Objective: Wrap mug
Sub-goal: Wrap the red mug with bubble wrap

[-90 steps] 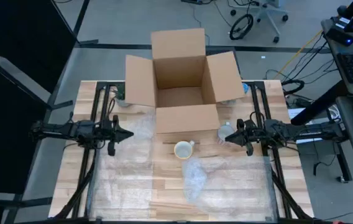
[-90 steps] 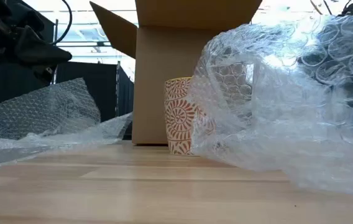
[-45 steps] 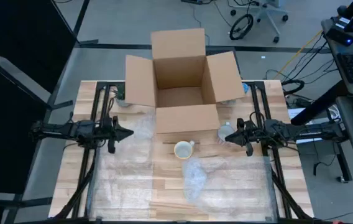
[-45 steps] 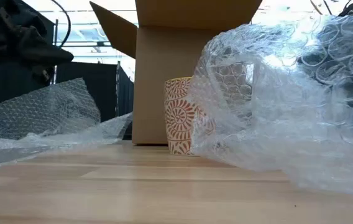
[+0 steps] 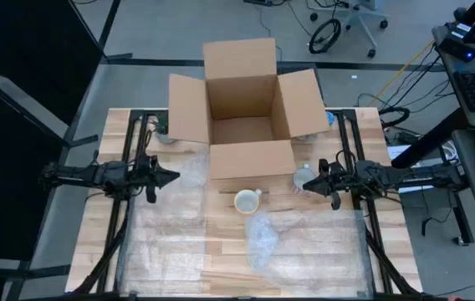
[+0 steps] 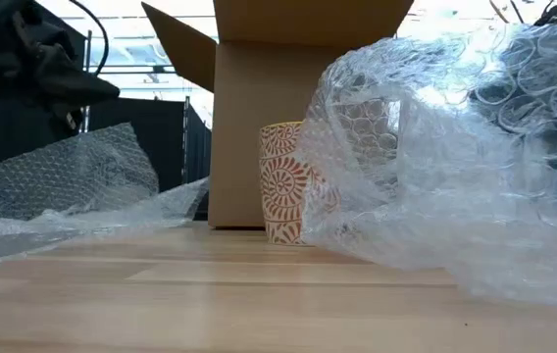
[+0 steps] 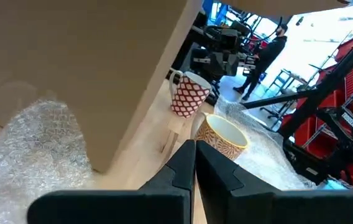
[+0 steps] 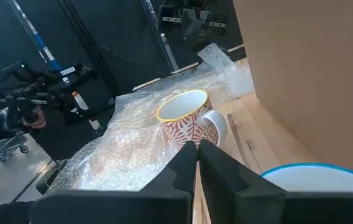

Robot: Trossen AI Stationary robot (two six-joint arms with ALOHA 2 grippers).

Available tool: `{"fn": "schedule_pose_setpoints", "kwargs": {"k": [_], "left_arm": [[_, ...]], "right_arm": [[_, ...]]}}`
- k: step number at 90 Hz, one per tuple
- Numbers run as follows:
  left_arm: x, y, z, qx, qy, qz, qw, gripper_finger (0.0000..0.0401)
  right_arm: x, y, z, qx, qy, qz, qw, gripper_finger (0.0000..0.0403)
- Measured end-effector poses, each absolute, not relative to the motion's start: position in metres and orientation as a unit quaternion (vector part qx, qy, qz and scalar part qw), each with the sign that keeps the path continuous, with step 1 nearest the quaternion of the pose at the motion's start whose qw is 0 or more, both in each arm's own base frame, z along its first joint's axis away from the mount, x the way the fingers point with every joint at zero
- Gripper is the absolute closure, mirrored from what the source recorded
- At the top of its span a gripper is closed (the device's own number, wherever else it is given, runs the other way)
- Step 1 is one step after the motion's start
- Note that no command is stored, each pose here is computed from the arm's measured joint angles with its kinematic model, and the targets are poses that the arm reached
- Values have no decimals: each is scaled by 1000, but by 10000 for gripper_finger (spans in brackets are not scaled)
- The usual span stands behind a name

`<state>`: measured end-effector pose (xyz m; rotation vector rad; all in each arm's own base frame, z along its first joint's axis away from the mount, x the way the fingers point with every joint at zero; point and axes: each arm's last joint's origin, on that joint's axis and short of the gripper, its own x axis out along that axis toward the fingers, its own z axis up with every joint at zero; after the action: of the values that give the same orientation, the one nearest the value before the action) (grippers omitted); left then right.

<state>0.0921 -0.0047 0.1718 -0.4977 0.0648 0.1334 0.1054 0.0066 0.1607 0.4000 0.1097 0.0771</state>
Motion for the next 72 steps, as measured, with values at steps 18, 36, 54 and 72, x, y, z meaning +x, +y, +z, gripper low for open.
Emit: {"fn": "schedule_pose_setpoints", "kwargs": {"k": [18,36,54,72], "left_arm": [[92,-5,172,-246,32,66,966,401],[92,-5,172,-246,32,66,966,401],[92,-5,172,-246,32,66,966,401],[92,-5,172,-247,32,66,966,401]], "right_arm": [[105,7,161,201,54,38,977,328],[105,7,161,191,54,37,979,271],[104,6,176,159,32,42,986,240],[106,5,185,117,37,17,992,231]]}}
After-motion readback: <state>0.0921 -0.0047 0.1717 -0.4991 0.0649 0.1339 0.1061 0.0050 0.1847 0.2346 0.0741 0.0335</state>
